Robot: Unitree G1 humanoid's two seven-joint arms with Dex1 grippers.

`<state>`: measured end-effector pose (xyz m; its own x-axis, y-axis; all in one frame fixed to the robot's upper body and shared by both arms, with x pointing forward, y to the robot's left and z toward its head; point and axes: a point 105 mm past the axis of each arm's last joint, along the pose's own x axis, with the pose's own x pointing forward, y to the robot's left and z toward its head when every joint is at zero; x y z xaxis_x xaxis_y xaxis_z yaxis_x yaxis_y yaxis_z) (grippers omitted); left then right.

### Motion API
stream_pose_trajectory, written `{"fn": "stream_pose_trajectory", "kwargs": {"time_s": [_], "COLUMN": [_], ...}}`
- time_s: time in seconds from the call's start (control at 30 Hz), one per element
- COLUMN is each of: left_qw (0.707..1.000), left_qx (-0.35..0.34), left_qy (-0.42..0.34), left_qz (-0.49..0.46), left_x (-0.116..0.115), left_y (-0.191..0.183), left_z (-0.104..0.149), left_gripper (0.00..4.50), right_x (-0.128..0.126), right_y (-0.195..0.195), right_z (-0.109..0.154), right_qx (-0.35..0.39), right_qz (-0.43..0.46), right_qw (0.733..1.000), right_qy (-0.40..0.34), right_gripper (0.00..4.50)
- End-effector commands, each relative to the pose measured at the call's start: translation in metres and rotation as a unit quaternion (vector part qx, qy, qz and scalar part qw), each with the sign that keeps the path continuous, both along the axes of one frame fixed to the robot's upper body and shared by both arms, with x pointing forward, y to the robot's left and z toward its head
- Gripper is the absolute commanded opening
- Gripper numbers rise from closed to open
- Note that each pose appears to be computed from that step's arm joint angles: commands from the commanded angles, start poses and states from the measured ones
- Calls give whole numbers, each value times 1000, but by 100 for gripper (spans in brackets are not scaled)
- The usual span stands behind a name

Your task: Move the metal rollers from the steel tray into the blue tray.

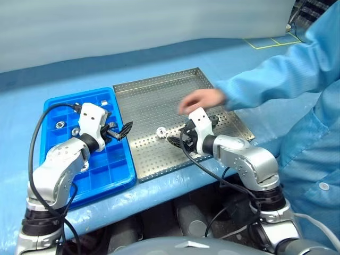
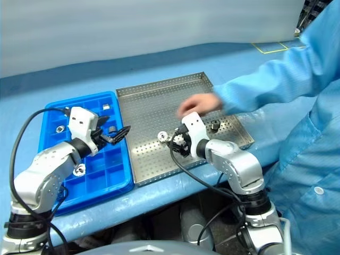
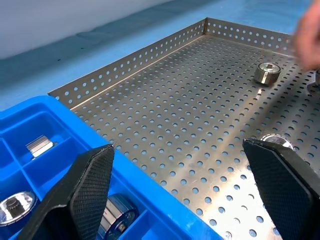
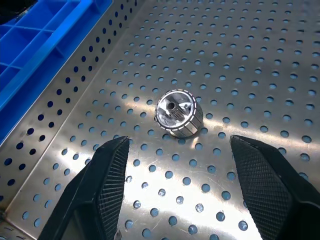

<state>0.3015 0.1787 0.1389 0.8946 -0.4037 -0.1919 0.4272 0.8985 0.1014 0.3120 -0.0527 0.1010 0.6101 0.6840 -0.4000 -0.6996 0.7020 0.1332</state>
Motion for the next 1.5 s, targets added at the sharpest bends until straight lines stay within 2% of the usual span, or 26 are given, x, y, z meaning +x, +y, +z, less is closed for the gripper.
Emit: {"fn": "stream_pose_trajectory", "kwargs": {"time_s": [0.03, 0.27, 0.53, 0.63, 0.73, 0.8, 0.9, 1.1, 1.2, 1.33, 1.5], "left_qw": [1000, 999, 999, 999, 998, 998, 998, 993, 989, 985, 985], "left_qx": [8, 8, 10, 14, 18, 20, 20, 64, 76, 67, 39], "left_qy": [-29, -24, -15, -14, -10, -7, -2, 16, 21, 16, 18], "left_qz": [4, 21, 36, 44, 52, 54, 59, 95, 128, 159, 165], "left_x": [-5, -14, -20, -22, -23, -25, -29, -55, -65, -75, -82], "left_y": [3, 9, 15, 19, 24, 26, 29, 55, 71, 77, 62], "left_z": [16, 15, 11, 11, 10, 9, 8, 6, 6, 5, -3], "left_gripper": [447, 447, 447, 450, 450, 450, 450, 450, 450, 450, 450], "right_x": [11, 33, 44, 48, 48, 46, 46, 28, 14, -4, 2], "right_y": [10, 26, 30, 27, 26, 27, 29, 69, 93, 130, 159], "right_z": [10, -10, -26, -31, -33, -34, -24, 46, 67, 77, 61], "right_qx": [15, 18, 10, -2, -19, -21, -6, 75, 94, 126, 130], "right_qz": [7, 0, -19, -36, -35, -31, -35, 42, 94, 175, 204], "right_qw": [999, 1000, 1000, 999, 999, 999, 999, 991, 982, 964, 960], "right_qy": [-33, -17, -3, -1, -5, -6, -24, -106, -131, -154, -140], "right_gripper": [341, 341, 341, 284, 187, 175, 175, 175, 175, 175, 175]}}
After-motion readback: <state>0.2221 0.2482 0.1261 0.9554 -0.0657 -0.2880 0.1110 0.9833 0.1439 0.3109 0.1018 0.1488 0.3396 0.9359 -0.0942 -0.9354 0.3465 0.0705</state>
